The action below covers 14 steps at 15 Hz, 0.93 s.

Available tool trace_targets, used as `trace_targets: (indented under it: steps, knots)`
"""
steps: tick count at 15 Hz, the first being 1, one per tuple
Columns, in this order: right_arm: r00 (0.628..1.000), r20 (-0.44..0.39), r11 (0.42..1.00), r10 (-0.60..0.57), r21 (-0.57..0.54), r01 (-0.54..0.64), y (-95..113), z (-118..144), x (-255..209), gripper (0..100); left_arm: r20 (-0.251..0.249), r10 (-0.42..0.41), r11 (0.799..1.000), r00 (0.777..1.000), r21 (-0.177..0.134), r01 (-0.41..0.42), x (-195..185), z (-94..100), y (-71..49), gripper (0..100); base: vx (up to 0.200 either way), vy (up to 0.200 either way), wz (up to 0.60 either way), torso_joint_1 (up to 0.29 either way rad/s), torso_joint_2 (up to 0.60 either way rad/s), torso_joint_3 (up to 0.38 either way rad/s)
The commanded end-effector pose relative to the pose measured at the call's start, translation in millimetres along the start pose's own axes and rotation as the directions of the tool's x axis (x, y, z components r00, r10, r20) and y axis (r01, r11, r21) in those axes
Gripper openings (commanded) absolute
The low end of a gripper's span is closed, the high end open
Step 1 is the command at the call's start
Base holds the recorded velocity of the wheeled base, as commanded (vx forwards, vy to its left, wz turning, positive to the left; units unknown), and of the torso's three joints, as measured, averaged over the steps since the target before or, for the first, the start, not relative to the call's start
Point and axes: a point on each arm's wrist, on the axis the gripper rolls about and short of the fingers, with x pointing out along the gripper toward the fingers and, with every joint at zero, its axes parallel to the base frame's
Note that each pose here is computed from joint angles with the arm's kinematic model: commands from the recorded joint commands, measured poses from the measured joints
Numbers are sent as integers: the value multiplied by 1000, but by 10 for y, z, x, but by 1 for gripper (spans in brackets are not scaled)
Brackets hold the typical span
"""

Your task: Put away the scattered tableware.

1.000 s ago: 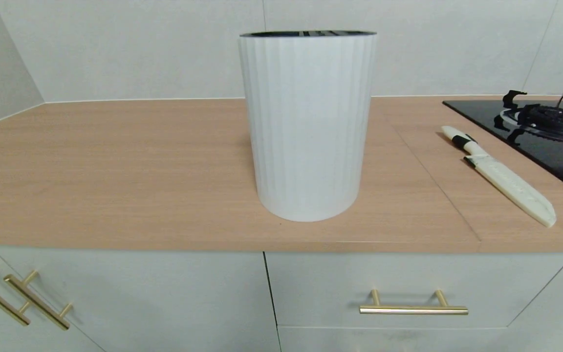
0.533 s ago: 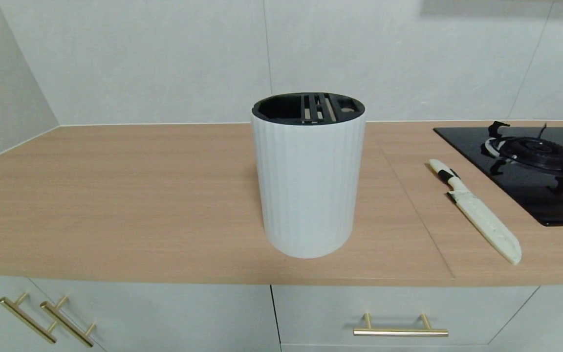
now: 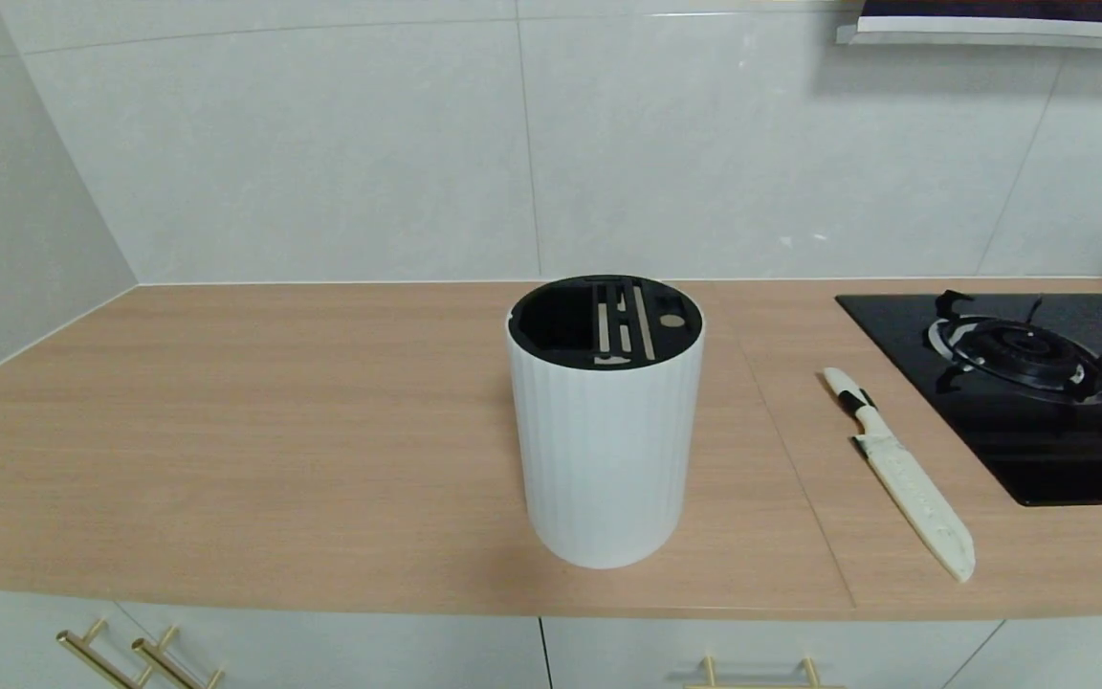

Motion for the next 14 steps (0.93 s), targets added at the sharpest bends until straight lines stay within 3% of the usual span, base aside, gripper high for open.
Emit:
trace_targets:
  steps: [1, 14]
  knots:
    - [1000, -2, 1000, 1, 0, -1, 0, 0, 1, 100, -1, 1, 1000, 1000, 0, -1, 0, 0, 0, 100, 0, 0, 0, 242, -515, -286]
    - [1000, -2, 1000, -1, 0, 1, 0, 0, 1, 100, -1, 1, 1000, 1000, 0, -1, 0, 0, 0, 100, 0, 0, 0, 254, -552, -299]
